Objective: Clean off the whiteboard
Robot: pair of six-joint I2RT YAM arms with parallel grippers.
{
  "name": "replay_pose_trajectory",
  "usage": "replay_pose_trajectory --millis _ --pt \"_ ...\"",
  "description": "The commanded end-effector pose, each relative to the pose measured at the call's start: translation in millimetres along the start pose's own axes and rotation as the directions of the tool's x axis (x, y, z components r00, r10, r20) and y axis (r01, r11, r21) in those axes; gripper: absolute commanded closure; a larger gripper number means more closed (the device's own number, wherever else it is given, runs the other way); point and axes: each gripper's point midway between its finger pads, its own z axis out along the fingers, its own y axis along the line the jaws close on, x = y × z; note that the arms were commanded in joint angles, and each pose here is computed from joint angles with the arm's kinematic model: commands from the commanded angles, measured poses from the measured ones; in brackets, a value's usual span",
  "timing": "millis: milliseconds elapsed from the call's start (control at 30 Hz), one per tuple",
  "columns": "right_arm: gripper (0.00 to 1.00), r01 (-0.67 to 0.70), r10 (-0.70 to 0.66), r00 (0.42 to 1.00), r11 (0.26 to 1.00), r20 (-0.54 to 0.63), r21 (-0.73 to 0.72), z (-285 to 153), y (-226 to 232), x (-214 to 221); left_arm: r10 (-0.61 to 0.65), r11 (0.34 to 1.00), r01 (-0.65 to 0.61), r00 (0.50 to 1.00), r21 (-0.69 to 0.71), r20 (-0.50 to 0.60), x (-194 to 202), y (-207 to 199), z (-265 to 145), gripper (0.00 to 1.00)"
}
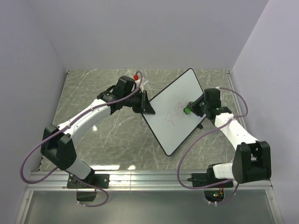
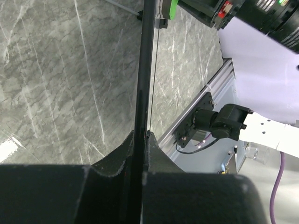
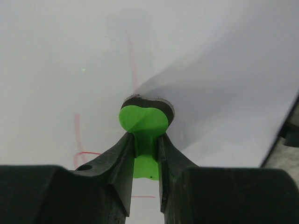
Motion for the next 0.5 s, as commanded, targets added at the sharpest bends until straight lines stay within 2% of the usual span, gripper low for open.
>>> replay_pose_trajectory --millis 0,100,200,300,467 --pt "1.00 0.035 -0.037 0.999 0.993 -0.018 -0.113 -6 52 -10 -0.061 0.938 0.026 0.994 -0.346 -0.089 36 76 6 1.00" --pt "1.00 0.049 -0.047 0.999 0.985 0.014 -0.166 -4 88 -35 -0.060 0.934 0.030 0.996 -0.357 -0.073 30 77 8 1.00" --pt "1.00 0.079 -0.075 0.997 0.986 0.037 -0.147 8 105 -58 -0.052 0.932 0.027 0.997 -0.361 -0.060 25 75 8 1.00" --pt "1.00 0.070 -0.068 0.997 0.994 0.023 -0.085 29 96 -68 -0.047 0.934 0.024 0.997 -0.356 -0.057 23 72 4 1.00" --pt "1.00 0.083 -0.082 0.996 0.995 -0.022 0.059 56 46 -59 -0.018 0.934 -0.019 0.995 -0.356 -0.102 26 71 1 1.00"
